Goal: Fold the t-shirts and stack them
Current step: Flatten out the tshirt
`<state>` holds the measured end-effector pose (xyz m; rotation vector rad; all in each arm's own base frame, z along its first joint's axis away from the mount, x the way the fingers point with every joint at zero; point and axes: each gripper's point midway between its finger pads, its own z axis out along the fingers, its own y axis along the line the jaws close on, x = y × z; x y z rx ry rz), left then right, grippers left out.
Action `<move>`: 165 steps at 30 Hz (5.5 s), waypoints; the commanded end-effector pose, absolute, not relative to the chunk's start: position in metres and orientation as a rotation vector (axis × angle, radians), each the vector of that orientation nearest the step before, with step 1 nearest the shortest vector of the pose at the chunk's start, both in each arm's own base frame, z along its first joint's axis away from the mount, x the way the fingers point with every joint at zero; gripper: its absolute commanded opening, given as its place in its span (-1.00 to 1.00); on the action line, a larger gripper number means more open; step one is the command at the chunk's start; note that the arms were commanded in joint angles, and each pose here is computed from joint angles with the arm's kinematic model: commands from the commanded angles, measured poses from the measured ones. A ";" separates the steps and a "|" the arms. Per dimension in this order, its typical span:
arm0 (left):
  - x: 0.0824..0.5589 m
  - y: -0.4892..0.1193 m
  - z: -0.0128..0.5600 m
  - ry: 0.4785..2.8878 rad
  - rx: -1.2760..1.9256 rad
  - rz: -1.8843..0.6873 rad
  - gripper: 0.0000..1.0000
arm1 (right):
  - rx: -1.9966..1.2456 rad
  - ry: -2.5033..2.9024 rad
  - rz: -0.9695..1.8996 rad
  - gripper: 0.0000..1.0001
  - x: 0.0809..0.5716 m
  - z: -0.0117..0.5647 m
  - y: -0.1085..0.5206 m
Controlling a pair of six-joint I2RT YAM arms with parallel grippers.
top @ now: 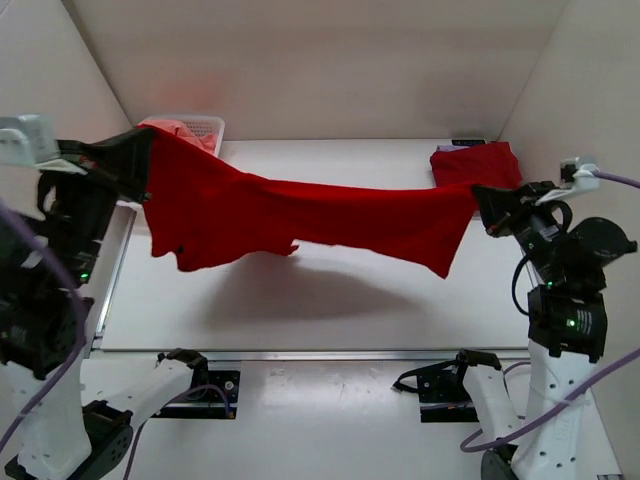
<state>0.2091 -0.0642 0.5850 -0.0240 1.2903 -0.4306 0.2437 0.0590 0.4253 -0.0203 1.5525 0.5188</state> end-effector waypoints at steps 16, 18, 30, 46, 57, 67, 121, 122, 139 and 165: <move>0.488 -0.123 0.417 1.715 -0.031 -0.431 -1.00 | 0.040 1.869 0.670 -1.00 0.389 0.299 0.073; 0.539 -0.126 0.379 1.803 -0.042 -0.376 -1.00 | 0.037 1.939 0.690 -1.00 0.423 0.274 0.078; 0.495 -0.138 0.243 2.087 -0.002 -0.394 -0.07 | -0.038 2.211 0.430 0.06 0.454 0.187 0.076; 0.301 -0.109 0.083 2.546 0.040 -0.283 0.13 | 0.329 2.503 0.321 0.05 0.301 0.087 0.042; 0.266 -0.126 0.029 2.791 0.225 -0.318 0.35 | 0.513 2.587 0.419 0.17 0.273 0.046 0.054; 0.248 -0.128 -0.005 2.904 0.292 -0.309 -0.84 | 0.608 2.591 0.385 0.14 0.290 0.015 0.051; 0.488 -0.082 0.499 1.630 0.014 -0.501 -1.00 | 0.039 1.908 0.740 -1.00 0.449 0.380 0.096; 0.481 -0.078 0.515 1.583 0.022 -0.506 -1.00 | 0.049 1.899 0.708 -1.00 0.452 0.392 0.091; 0.308 -0.125 0.266 2.054 0.025 -0.598 -1.00 | 0.208 2.241 0.796 -1.00 0.369 0.202 0.085; 0.223 -0.103 0.106 2.464 -0.075 -0.537 -1.00 | 0.456 2.607 0.417 0.95 0.244 0.065 0.047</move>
